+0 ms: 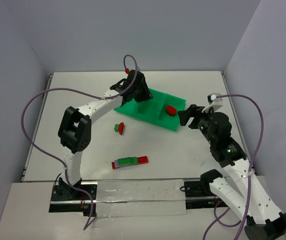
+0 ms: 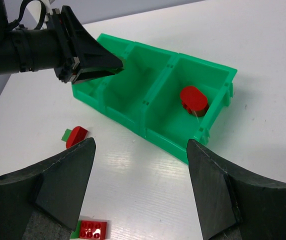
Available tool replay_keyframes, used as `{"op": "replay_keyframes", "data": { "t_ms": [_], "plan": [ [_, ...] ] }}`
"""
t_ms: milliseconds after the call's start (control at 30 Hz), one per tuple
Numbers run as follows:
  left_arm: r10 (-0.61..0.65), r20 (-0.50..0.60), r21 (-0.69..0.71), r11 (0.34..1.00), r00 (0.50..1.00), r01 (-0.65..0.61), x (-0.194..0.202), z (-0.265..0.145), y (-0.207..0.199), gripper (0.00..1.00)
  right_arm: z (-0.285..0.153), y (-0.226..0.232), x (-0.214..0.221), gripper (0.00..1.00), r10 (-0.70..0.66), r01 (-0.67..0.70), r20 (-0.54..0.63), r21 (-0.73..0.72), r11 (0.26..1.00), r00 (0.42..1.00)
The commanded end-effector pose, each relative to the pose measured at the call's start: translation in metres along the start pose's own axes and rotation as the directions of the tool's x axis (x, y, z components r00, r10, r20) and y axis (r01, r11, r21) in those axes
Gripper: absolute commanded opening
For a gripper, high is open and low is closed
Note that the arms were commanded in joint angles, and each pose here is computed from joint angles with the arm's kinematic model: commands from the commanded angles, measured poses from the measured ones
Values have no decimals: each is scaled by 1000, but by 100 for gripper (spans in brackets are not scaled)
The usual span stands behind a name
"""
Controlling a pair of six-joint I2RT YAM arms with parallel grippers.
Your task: Sort the legos into containers by color
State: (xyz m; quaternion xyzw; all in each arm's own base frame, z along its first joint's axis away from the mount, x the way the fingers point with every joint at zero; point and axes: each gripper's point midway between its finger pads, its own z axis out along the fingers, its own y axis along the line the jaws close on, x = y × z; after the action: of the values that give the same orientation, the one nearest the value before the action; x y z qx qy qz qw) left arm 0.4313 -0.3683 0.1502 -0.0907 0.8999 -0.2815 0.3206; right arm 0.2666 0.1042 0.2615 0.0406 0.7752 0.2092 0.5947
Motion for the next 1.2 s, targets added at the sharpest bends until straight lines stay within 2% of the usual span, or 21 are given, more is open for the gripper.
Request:
{"op": "replay_keyframes", "data": {
  "t_ms": [0,133,200,233,267,300,333,400,500,600,700,733,800,933,1000,1167],
  "plan": [
    [-27,38,-15,999,999,28,-14,10,-7,0,1,-7,4,81,14,-13,-11,33,999,1000],
    [-27,26,-30,999,999,28,-10,23,-3,0,-1,-6,5,81,21,-21,-8,26,999,1000],
    [-20,12,-33,999,1000,21,-7,28,-2,10,-1,-6,5,81,20,-20,-10,31,999,1000],
    [-18,10,-30,999,1000,18,-7,28,-3,19,-2,-8,6,81,19,-18,-14,36,999,1000],
    [-16,6,-27,999,1000,17,-6,28,-4,20,-2,-8,6,81,19,-18,-13,35,999,1000],
    [-14,7,-22,1000,1000,14,-6,27,-4,32,-2,-8,7,81,17,-17,-15,37,999,1000],
    [-11,10,-2,1000,1000,11,-7,26,-8,60,-3,-7,7,81,14,-14,-17,30,999,1000],
    [-3,19,17,1000,1000,2,-9,20,-11,78,-3,-5,10,81,10,-9,-30,17,1000,999],
    [10,40,29,1000,999,-11,-15,10,-15,83,-3,-4,11,81,16,-16,-32,13,1000,999],
    [38,73,37,998,997,-41,-22,-8,-19,83,-3,-4,12,81,20,-19,-32,13,1000,999],
    [75,170,81,993,983,-90,-39,-47,-33,83,-3,-4,12,81,19,-19,-34,6,1000,999],
    [88,165,44,994,982,-96,-30,-48,-17,83,-3,-3,13,81,15,-15,-38,1,1000,999],
    [93,230,-36,996,969,-87,-36,-74,6,83,-2,-1,14,81,7,-8,-39,-12,1000,999],
    [121,292,-223,973,949,-55,-34,-107,62,94,4,-1,18,81,19,-19,-36,-20,1000,999],
    [149,281,-321,946,948,-53,-20,-117,96,99,9,2,24,81,29,-31,-57,-33,999,998],
    [109,211,-408,913,971,-14,16,-113,140,99,17,17,27,81,43,-52,-83,-106,993,996]
  ]
}}
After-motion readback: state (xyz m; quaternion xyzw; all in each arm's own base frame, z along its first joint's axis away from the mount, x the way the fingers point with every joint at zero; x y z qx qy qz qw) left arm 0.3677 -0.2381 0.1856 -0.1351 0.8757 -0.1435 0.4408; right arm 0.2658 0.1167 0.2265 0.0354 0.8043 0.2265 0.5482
